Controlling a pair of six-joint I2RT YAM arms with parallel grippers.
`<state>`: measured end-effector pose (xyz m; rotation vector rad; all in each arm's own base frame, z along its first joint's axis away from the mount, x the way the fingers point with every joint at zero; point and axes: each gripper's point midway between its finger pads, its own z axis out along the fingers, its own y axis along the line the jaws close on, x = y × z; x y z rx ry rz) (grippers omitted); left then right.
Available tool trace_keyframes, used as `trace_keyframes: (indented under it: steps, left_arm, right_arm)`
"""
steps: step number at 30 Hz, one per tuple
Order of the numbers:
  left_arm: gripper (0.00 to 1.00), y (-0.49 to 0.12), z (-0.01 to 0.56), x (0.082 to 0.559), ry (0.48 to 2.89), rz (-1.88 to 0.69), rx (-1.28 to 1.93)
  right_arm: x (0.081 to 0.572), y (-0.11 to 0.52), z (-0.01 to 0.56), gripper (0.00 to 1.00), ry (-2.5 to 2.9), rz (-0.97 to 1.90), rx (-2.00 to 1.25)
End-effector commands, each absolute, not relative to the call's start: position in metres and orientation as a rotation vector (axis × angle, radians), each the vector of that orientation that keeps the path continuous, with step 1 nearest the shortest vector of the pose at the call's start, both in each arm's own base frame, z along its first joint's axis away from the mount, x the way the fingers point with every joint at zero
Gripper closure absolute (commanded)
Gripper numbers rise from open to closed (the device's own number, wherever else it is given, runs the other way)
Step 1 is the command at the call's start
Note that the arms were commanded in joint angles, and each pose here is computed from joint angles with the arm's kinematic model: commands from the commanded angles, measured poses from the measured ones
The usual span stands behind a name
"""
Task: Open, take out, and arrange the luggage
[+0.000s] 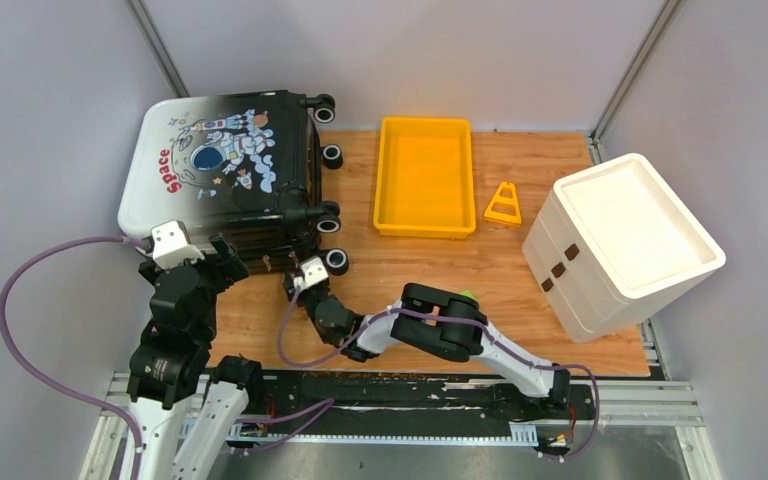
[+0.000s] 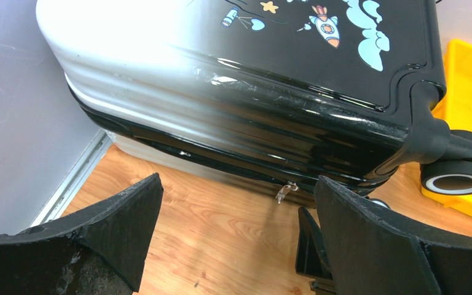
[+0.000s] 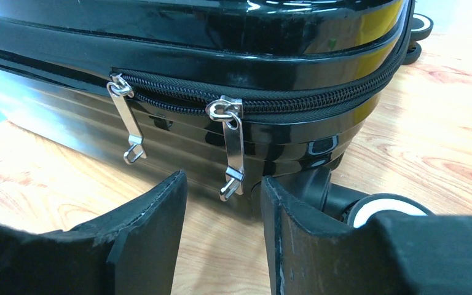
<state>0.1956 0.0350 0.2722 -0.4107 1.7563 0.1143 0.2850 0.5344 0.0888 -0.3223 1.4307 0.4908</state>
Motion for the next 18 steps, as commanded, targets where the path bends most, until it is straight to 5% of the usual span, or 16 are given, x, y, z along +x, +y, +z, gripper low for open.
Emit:
trace_keyframes:
  steps: [1, 10, 18]
  left_arm:
    - [0.00, 0.036, 0.280, 0.197, 1.726, 0.117, -0.405]
    - [0.00, 0.036, 0.279, 0.198, 1.730, 0.118, -0.402]
    - [0.00, 0.034, 0.278, 0.200, 1.738, 0.116, -0.397]
  right_arm:
    - [0.298, 0.532, 0.099, 0.51, 1.398, 0.457, -0.271]
    - [0.299, 0.521, 0.119, 0.63, 1.314, 0.462, -0.272]
    - [0.292, 0.523, 0.137, 0.61, 1.251, 0.505, -0.310]
